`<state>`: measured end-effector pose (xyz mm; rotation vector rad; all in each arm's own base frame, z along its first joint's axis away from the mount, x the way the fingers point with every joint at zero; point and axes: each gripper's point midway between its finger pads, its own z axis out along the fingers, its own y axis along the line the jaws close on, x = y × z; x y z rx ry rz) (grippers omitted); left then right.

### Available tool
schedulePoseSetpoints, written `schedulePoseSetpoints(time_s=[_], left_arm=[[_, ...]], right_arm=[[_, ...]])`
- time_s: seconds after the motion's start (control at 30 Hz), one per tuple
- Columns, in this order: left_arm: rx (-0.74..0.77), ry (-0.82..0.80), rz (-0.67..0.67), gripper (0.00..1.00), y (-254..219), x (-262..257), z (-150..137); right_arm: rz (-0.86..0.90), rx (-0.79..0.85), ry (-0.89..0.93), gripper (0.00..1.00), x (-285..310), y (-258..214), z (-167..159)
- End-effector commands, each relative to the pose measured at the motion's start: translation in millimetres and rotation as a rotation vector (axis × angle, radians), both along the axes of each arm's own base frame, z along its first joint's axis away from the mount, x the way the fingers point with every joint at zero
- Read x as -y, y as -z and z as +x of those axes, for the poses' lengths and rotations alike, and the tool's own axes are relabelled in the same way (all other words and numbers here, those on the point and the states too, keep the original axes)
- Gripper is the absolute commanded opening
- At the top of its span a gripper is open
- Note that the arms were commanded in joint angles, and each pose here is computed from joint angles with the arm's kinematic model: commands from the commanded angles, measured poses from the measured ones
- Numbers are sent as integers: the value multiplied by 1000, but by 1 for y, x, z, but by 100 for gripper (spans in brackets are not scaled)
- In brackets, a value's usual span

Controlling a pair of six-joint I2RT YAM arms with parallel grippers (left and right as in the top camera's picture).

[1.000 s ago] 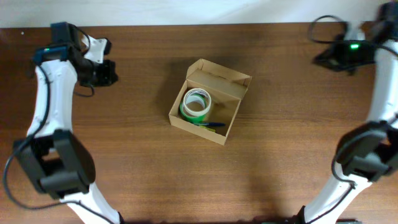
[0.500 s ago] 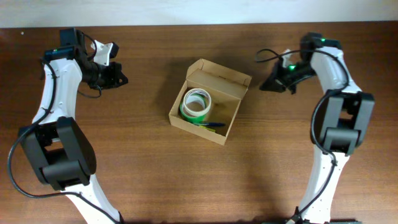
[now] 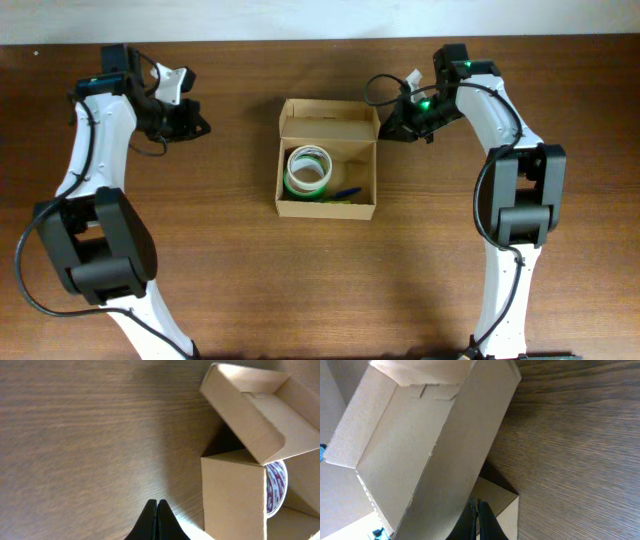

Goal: Pack container
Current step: 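Grip the lid edges with both grippers and swing the lid upward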

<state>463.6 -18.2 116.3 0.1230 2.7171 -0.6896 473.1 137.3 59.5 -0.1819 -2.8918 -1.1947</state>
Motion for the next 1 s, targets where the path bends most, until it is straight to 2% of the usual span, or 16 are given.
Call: schedulePoseSetpoints(time_s=[0.0, 0.07, 0.13, 0.33, 0.7, 0.97], left_arm=[[-54, 5, -44, 2, 22, 28, 5], [-73, 29, -65, 2, 38, 43, 8], [-71, 82, -152, 2, 53, 70, 14], [-95, 79, -264, 2, 80, 98, 26], [-25, 146, -329, 2, 80, 132, 37], [-11, 151, -329, 2, 79, 133, 39]], right_arm=[[22, 2, 31, 4, 12, -4, 5], [22, 2, 40, 4, 16, -4, 6], [18, 2, 43, 4, 19, -4, 6], [-23, 5, 42, 4, 22, 1, 6], [-32, -2, 14, 4, 15, 10, 3], [-27, -26, -19, 4, -2, 31, 0]])
